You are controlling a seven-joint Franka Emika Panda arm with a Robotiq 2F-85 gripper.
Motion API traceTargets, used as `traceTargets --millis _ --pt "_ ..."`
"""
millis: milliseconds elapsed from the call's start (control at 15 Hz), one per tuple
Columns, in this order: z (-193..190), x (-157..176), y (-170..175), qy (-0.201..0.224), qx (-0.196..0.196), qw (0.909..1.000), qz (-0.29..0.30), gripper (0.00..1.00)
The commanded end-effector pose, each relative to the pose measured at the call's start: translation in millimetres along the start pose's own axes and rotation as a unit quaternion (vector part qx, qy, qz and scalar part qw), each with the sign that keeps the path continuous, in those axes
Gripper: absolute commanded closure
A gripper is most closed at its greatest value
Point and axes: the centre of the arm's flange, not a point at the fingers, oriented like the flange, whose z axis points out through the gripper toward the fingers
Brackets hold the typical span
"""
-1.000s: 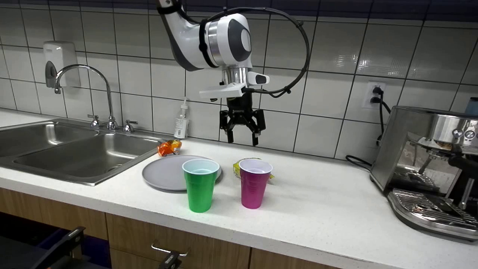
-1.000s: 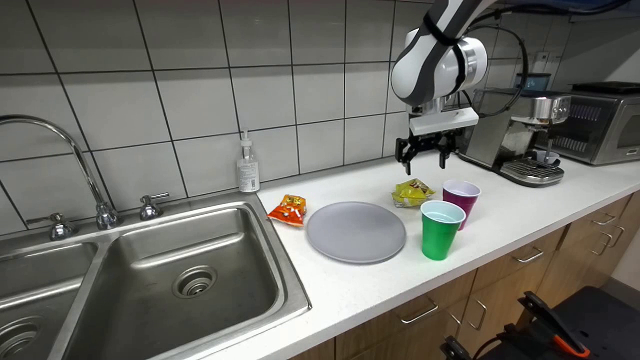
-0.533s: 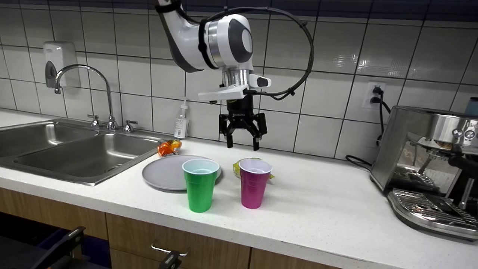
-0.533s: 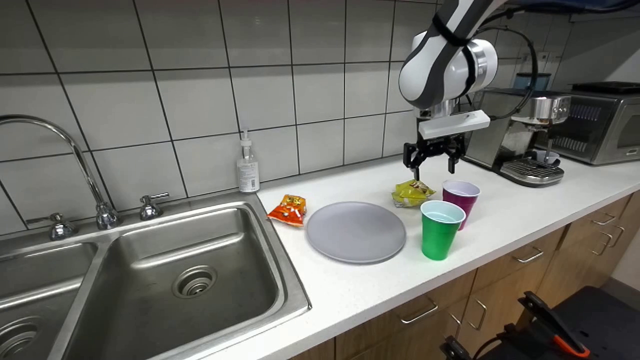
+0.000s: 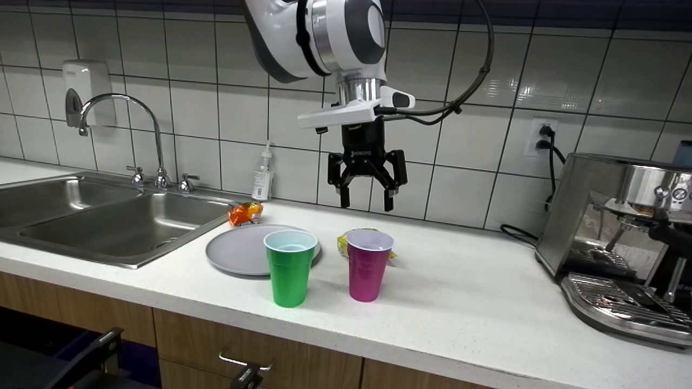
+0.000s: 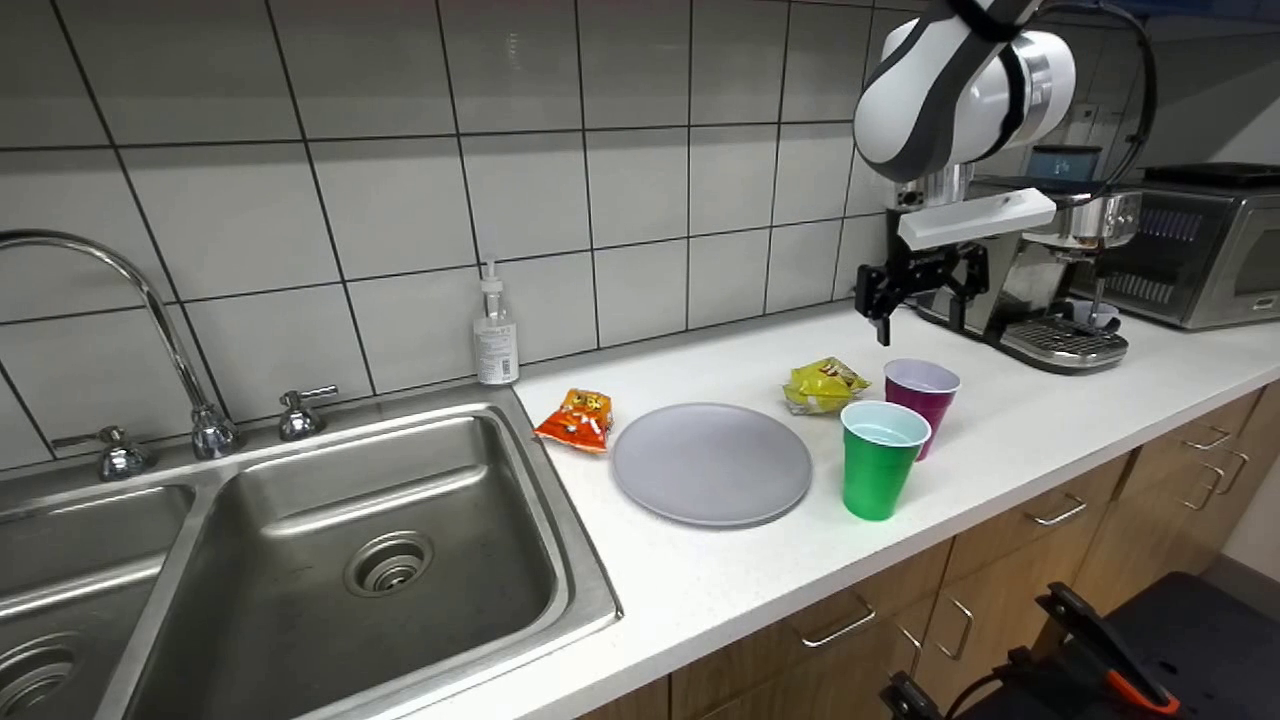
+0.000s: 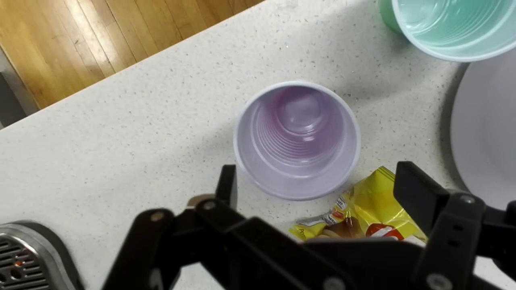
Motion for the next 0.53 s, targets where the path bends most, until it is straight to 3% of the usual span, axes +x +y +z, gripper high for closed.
traceTargets --millis 0,467 --pt "0.0 -0.9 0.4 0.000 0.000 1.0000 0.000 0.00" --pt "1.1 -2.0 -0.1 -0.002 0.000 1.0000 -0.001 0.00"
